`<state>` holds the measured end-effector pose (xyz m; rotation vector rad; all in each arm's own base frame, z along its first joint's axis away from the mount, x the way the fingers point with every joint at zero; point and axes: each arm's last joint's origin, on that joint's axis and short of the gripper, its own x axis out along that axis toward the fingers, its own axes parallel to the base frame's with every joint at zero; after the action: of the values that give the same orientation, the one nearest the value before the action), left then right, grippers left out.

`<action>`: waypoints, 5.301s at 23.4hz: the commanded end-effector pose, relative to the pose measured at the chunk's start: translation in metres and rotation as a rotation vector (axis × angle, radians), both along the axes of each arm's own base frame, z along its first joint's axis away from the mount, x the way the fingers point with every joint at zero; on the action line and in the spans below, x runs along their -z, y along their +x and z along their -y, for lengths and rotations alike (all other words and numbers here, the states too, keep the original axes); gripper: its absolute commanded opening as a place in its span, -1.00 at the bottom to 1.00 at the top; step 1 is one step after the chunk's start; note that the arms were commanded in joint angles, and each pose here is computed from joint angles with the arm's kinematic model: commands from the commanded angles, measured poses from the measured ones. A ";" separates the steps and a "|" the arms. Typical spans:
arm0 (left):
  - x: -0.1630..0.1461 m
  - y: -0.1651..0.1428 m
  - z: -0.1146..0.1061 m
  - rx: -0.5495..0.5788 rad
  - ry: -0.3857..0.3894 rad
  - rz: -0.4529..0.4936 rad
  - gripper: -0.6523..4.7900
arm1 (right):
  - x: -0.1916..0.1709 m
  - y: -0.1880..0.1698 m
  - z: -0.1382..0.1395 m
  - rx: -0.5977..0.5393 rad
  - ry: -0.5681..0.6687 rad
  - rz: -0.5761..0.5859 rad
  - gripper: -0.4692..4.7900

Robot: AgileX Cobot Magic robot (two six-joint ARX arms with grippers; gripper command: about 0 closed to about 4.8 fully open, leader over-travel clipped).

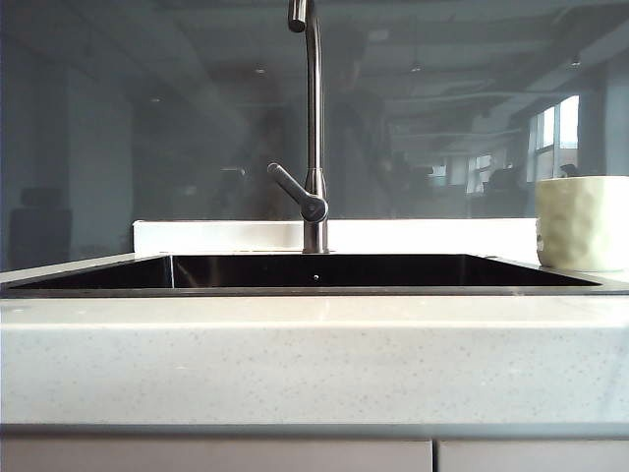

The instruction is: Pick up the mug next to the sink, go to the faucet to get some water, pour the water into the sink, and finally put the mug back to its place.

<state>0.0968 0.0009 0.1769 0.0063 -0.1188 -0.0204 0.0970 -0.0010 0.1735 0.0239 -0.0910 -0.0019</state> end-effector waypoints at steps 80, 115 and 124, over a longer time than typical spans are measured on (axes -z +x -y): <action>-0.046 0.157 0.007 0.303 -0.144 -0.060 -0.78 | 0.008 0.206 0.086 -0.047 -0.065 -0.139 -0.07; -0.045 0.158 0.007 0.303 -0.144 -0.063 -0.78 | 0.014 0.208 0.086 -0.076 -0.063 -0.134 -0.61; -0.045 0.158 0.007 0.303 -0.144 -0.063 -0.78 | 0.014 0.209 0.086 -0.078 -0.061 -0.129 -0.68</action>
<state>0.2543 -0.0065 0.2195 -0.1635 -0.0390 -0.3093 0.3049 -0.0869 0.1554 -0.0200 0.0694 0.0691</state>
